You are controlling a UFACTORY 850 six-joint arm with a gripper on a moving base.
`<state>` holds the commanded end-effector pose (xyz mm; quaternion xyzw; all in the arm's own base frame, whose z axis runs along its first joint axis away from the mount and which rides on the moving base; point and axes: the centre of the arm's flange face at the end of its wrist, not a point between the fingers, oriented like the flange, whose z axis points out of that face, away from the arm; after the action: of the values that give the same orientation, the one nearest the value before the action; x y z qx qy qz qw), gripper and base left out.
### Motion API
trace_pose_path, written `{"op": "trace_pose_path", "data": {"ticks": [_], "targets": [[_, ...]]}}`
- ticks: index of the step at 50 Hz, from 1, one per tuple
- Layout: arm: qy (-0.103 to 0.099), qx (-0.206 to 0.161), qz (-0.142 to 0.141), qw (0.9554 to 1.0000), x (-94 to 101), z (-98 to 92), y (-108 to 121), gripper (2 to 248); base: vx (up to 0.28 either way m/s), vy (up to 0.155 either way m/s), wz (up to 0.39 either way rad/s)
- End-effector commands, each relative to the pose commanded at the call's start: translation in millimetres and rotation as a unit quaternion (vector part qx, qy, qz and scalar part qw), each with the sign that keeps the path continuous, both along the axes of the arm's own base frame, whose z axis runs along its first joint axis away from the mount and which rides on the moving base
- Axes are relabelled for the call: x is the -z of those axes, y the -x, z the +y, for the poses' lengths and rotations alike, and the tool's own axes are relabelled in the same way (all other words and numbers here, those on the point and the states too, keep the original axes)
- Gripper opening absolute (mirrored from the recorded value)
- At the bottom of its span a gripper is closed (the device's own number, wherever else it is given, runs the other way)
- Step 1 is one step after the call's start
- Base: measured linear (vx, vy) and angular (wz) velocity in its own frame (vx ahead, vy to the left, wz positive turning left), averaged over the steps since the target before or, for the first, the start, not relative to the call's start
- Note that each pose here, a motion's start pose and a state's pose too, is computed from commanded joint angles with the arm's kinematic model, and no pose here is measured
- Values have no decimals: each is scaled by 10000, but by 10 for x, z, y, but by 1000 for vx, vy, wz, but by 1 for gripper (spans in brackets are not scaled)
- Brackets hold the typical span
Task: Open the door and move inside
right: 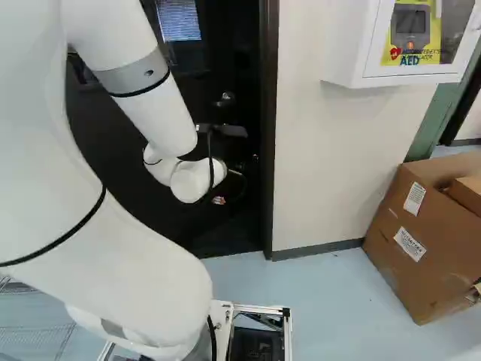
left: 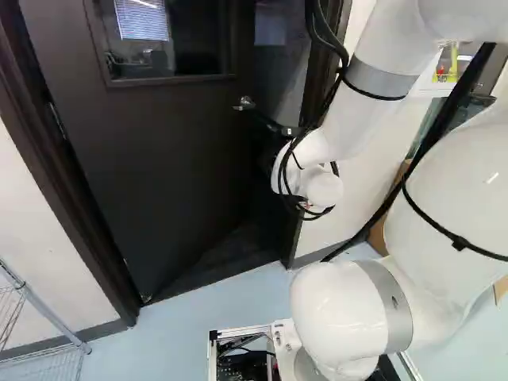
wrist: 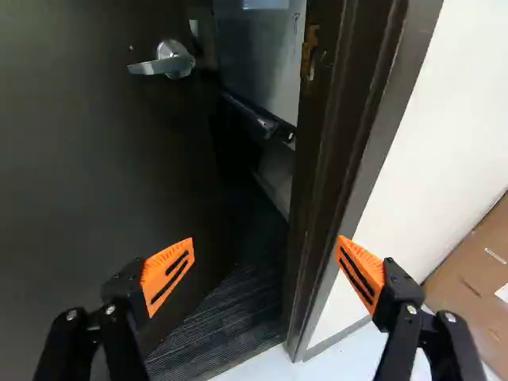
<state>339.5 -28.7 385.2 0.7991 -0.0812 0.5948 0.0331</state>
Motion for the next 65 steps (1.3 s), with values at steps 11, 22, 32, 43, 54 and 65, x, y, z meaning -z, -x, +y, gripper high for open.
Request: {"op": "trace_pose_path", "data": {"ticks": [11,22,32,43,54,65], "targets": [[0,0,0,10000,0,0,0,247,41,2,-4],[0,0,0,10000,0,0,0,247,27,0,-1],[0,0,0,10000,0,0,0,247,62,17,-8],[0,0,0,10000,0,0,0,247,82,45,-16],[0,0,0,10000,0,0,0,247,101,72,-19],[0,0,0,10000,0,0,0,247,106,77,-19]]}}
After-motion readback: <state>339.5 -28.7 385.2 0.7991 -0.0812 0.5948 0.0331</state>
